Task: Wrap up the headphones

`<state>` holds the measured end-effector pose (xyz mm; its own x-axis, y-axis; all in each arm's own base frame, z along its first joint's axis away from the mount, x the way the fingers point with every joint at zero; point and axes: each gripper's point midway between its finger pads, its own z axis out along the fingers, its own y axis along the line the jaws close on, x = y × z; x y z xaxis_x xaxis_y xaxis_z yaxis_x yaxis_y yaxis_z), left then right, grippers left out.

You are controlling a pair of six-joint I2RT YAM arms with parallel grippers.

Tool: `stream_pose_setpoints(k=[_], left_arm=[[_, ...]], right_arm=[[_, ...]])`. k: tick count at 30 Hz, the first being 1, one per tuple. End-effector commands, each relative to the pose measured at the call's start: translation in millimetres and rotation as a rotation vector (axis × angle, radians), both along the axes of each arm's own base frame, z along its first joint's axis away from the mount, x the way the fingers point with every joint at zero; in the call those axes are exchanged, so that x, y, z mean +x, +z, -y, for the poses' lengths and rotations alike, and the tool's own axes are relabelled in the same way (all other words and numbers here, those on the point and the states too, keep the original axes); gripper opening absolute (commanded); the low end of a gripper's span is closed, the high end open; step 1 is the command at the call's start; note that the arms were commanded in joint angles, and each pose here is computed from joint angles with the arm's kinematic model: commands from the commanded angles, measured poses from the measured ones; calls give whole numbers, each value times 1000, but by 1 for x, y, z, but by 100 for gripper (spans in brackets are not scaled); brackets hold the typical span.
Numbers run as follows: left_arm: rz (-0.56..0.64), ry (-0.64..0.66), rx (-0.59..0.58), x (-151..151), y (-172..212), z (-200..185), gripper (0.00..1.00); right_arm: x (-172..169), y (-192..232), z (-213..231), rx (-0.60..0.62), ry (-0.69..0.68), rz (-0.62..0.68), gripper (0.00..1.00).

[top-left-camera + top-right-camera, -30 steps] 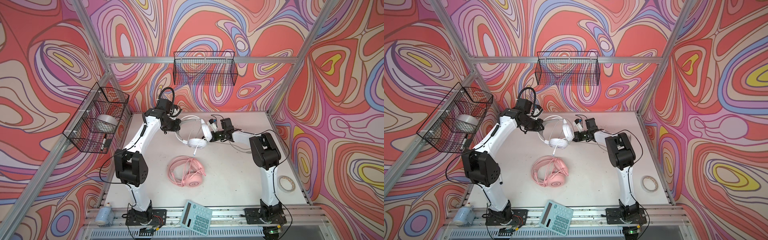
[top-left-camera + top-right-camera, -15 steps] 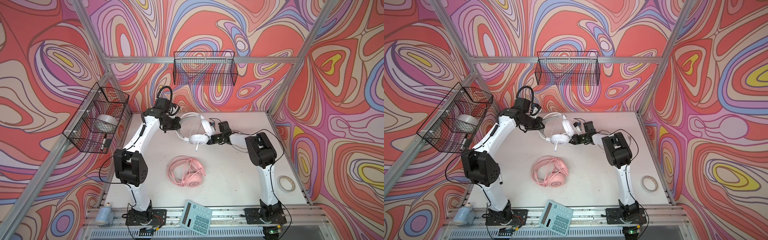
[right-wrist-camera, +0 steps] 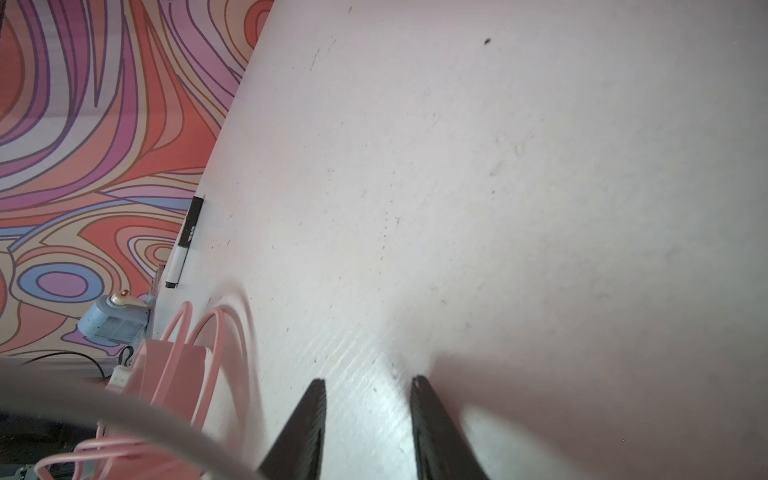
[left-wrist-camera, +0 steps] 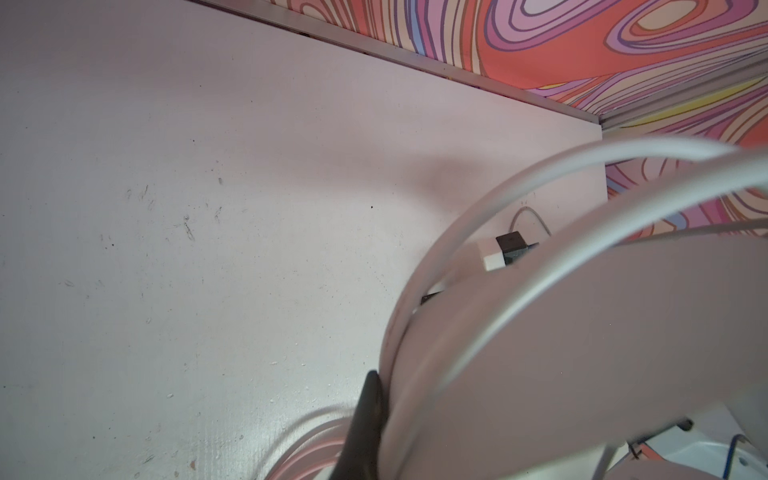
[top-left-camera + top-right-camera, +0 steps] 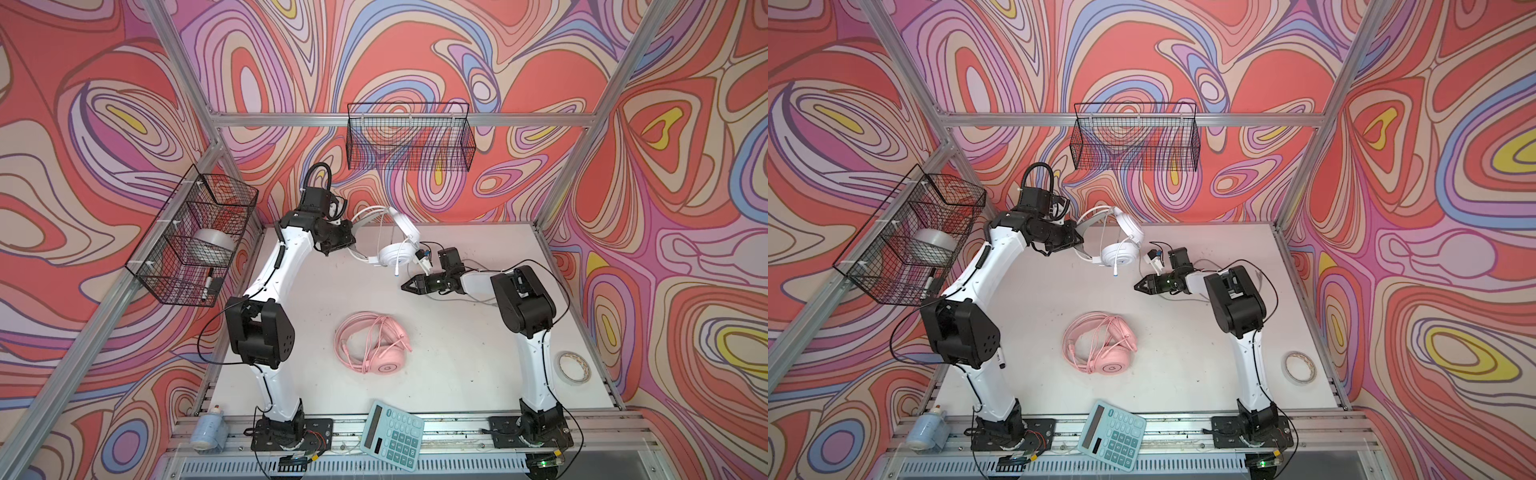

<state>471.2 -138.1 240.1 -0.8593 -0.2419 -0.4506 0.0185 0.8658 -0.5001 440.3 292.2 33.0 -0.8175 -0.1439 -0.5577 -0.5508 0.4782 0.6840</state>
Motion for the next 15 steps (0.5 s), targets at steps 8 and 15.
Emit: stream_pose_setpoints(k=[8,15], left_arm=[[9,182,-94,28,9,-25,0],[-16,261,-78,34,-2,-43,0]], right_arm=[[-30,-11,10,-60,3,-63,38],[-40,-14,14,-72,6,-85,36]])
